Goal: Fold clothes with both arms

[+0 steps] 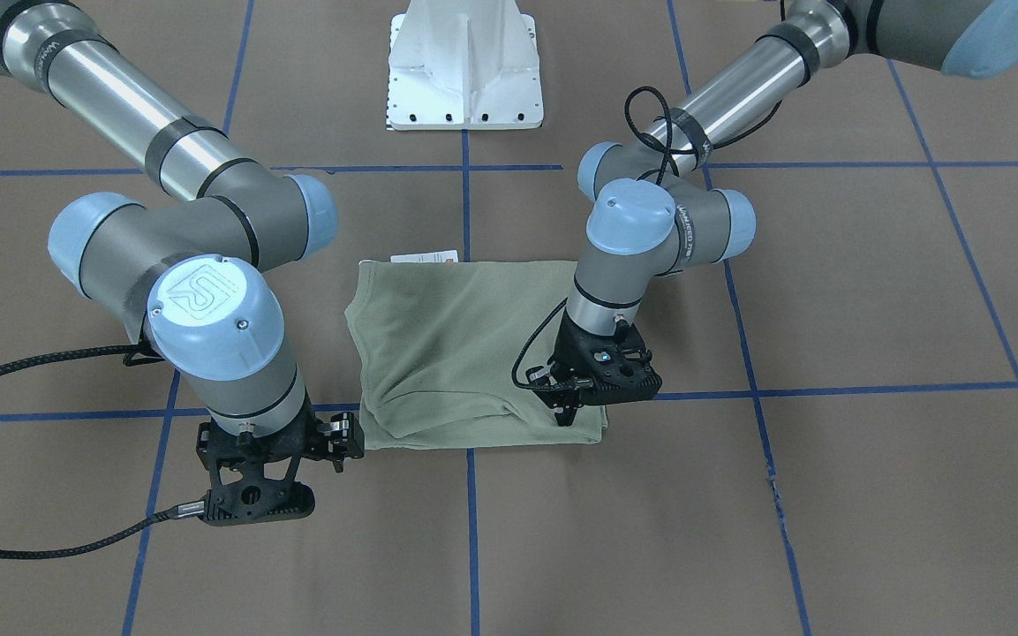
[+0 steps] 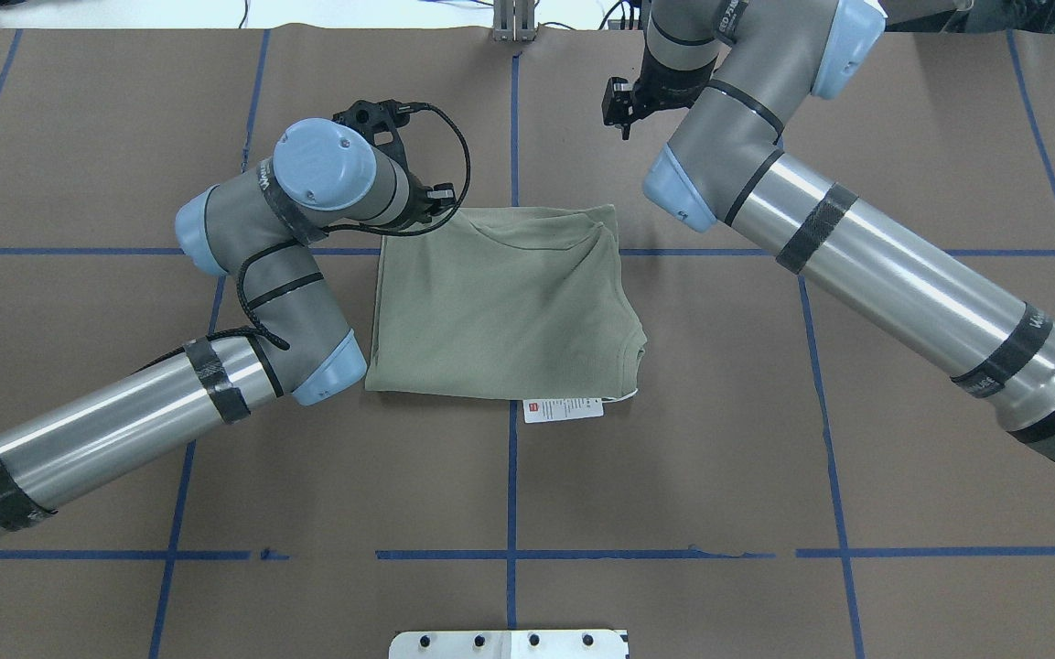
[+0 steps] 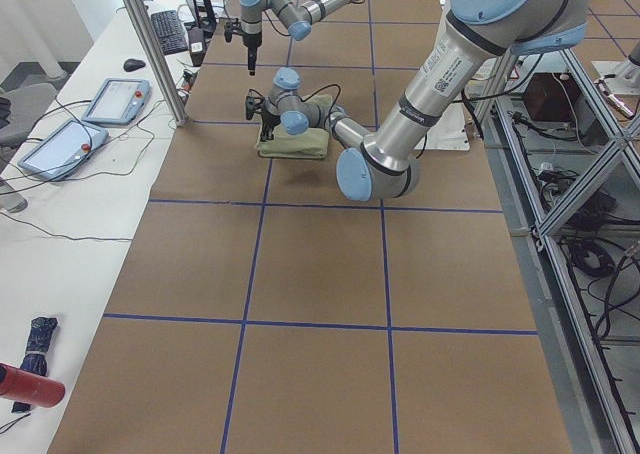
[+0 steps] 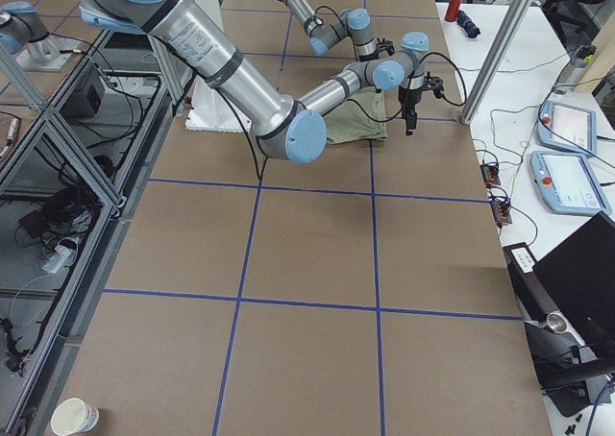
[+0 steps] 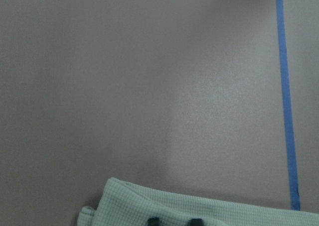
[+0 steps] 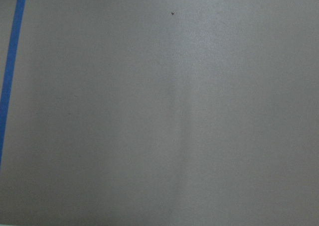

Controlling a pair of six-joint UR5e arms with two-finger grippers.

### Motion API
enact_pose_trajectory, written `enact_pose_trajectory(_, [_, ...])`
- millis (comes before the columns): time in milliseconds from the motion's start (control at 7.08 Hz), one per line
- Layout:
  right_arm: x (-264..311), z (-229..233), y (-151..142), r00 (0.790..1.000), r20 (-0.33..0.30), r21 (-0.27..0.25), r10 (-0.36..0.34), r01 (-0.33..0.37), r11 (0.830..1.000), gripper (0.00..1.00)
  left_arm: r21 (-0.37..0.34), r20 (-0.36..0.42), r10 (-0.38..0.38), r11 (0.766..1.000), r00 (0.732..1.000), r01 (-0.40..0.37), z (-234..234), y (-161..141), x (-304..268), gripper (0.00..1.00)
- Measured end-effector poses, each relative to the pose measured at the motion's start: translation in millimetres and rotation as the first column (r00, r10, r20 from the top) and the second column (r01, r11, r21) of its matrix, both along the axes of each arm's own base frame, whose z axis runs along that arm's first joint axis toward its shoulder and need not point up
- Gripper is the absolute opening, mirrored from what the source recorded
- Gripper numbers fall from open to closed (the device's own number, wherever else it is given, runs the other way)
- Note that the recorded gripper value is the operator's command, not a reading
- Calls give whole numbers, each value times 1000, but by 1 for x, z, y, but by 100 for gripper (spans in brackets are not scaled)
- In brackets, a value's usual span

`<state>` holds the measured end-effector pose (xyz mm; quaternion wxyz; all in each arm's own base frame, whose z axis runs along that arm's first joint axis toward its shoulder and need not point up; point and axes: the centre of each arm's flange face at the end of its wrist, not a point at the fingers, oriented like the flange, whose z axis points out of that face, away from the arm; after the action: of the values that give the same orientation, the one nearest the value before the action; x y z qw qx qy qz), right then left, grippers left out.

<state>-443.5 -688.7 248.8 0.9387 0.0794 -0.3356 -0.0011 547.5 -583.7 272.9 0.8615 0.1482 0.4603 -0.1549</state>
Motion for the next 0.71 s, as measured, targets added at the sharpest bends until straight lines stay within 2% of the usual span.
enact_pose_trajectory(282, [0, 1, 0, 1000, -1, -1, 0, 0, 1000, 100, 10, 13, 7, 1000, 1000, -7, 4, -1, -2, 0])
enact_pose_trajectory(424, [0, 1, 0, 1000, -1, -1, 0, 0, 1000, 100, 31, 29, 22, 999, 999, -23, 6, -2, -5, 68])
enact_pose_trajectory(565, [0, 1, 0, 1000, -1, -1, -1, 1, 1000, 100, 47, 38, 32, 998, 999, -33, 6, -3, -9, 99])
enact_pose_trajectory(706, [-1, 1, 0, 1000, -1, 0, -1, 1, 1000, 100, 58, 35, 33, 998, 999, -35, 3, -4, -12, 99])
